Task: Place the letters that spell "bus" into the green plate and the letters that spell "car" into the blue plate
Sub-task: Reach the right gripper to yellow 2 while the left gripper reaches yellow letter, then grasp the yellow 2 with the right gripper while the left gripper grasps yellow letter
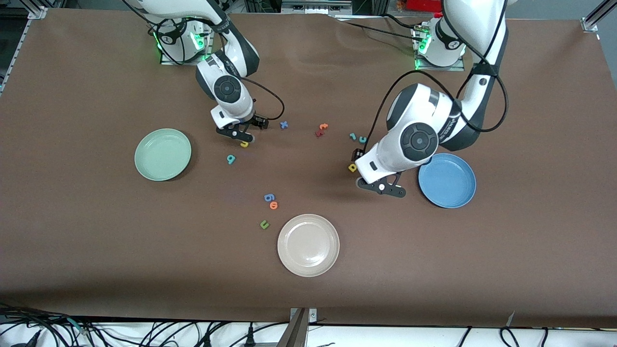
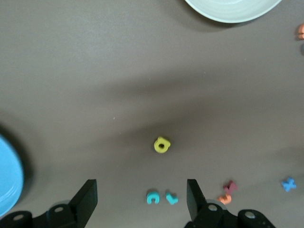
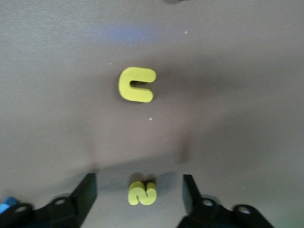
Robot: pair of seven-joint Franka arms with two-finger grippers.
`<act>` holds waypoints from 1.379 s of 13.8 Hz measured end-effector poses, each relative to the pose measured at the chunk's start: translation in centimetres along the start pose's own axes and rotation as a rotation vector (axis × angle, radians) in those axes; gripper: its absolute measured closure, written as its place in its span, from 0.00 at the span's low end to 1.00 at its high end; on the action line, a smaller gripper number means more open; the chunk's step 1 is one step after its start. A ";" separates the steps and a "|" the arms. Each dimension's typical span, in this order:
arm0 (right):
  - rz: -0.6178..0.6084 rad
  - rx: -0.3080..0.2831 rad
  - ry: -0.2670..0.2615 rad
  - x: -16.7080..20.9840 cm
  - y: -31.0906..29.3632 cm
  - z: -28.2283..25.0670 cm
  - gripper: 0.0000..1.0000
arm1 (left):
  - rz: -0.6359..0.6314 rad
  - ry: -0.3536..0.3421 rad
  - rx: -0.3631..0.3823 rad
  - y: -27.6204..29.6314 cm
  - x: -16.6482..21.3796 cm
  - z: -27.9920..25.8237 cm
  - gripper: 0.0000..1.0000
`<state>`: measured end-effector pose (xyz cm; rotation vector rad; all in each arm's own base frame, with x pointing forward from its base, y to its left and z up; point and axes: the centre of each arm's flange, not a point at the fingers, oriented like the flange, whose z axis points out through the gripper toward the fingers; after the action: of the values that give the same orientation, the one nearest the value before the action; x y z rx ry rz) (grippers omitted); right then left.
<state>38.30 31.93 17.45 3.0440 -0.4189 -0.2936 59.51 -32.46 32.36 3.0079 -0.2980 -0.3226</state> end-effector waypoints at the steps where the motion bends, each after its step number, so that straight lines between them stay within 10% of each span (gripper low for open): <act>1: 0.001 0.003 0.002 0.0 -0.1 -0.1 0.21 | -0.009 0.005 0.004 0.5 0.0 1.1 0.16; 9: 0.001 0.001 0.007 -0.5 0.6 -0.2 0.43 | -0.081 0.083 0.015 4.2 -3.6 11.4 0.19; 19: 0.002 0.042 0.043 -0.9 1.3 0.3 0.43 | -0.073 0.186 0.022 5.6 -6.6 15.9 0.20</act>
<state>37.02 30.90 17.42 3.0843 -0.4311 -0.2211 48.72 -37.84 18.87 3.0464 -0.1762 -0.0446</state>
